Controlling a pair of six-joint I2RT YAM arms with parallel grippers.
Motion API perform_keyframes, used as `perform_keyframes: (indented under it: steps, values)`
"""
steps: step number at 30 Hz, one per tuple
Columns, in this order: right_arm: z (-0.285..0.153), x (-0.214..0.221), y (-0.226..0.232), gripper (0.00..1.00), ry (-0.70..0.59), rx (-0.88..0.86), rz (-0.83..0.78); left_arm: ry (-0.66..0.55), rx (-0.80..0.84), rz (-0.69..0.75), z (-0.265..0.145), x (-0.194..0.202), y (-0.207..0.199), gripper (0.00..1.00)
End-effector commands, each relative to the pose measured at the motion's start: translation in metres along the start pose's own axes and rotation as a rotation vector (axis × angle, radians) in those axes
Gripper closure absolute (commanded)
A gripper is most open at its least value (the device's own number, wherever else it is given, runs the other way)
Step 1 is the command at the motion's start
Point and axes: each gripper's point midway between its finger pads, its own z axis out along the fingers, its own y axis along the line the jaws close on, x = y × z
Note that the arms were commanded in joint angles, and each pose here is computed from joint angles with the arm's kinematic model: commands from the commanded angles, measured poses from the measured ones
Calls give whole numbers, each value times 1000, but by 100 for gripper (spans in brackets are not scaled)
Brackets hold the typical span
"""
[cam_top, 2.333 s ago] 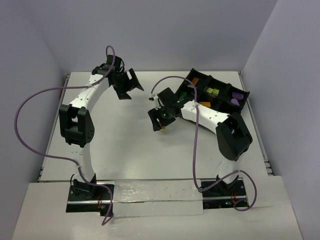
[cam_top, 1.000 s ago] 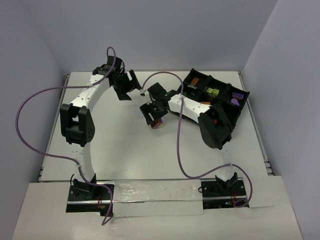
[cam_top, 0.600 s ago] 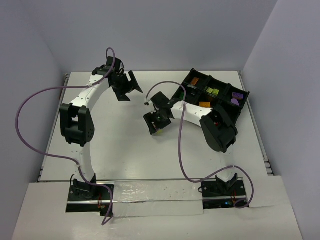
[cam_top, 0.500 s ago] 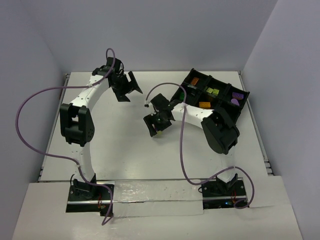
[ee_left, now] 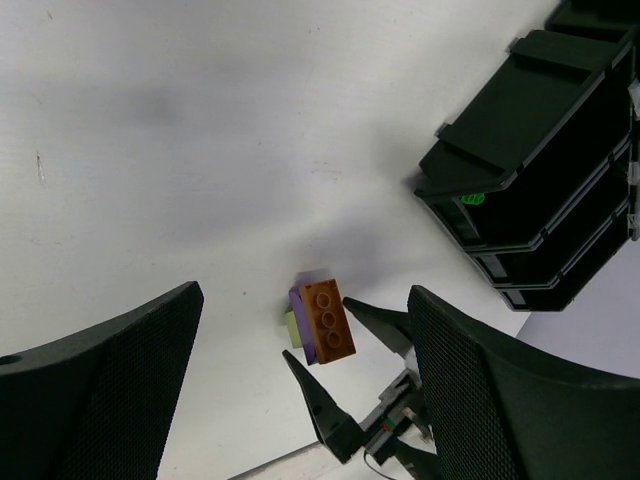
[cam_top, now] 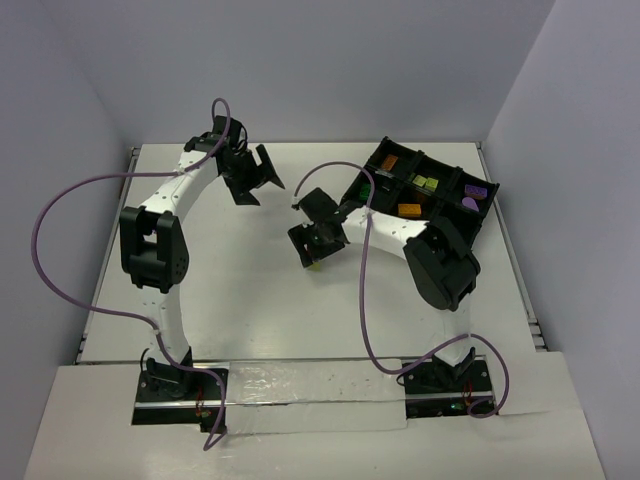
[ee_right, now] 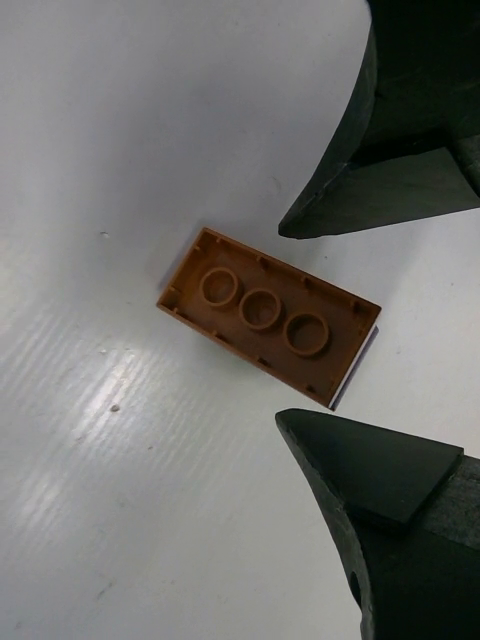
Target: Sort the legos into containers by color
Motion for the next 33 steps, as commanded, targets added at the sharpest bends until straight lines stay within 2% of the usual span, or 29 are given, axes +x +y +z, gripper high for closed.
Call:
perform_keyframes:
  steps: [1, 5, 6, 8, 10, 11, 13, 18, 28, 33]
  values:
    - [-16, -45, 5, 23, -118, 14, 25, -31, 39, 26, -16, -5, -10, 9]
    - [-12, -46, 3, 27, -99, 34, 54, -29, 40, 25, -15, -4, -10, 9]
    - [-11, -46, 3, 31, -98, 33, 59, -29, 40, 26, -16, -5, -10, 9]
    - [-10, -44, 3, 47, -95, 33, 66, -29, 39, 27, -16, -5, -9, 9]
    - [-11, -43, 3, 55, -94, 35, 69, -30, 38, 28, -16, -4, -10, 9]
    - [-11, -43, 3, 55, -94, 39, 71, -30, 38, 28, -16, -5, -10, 9]
    - [-11, -40, 1, 53, -88, 46, 76, -28, 38, 28, -16, -4, -9, 9]
    - [-12, -35, -14, 25, -81, 132, 97, -25, 38, 27, -14, -4, -8, 9]
    - [-11, -23, -16, 27, -46, 148, 127, -20, 41, 25, -11, -4, -8, 9]
    - [-14, -17, -17, 23, -14, 158, 141, -22, 36, 26, -11, -4, -7, 9]
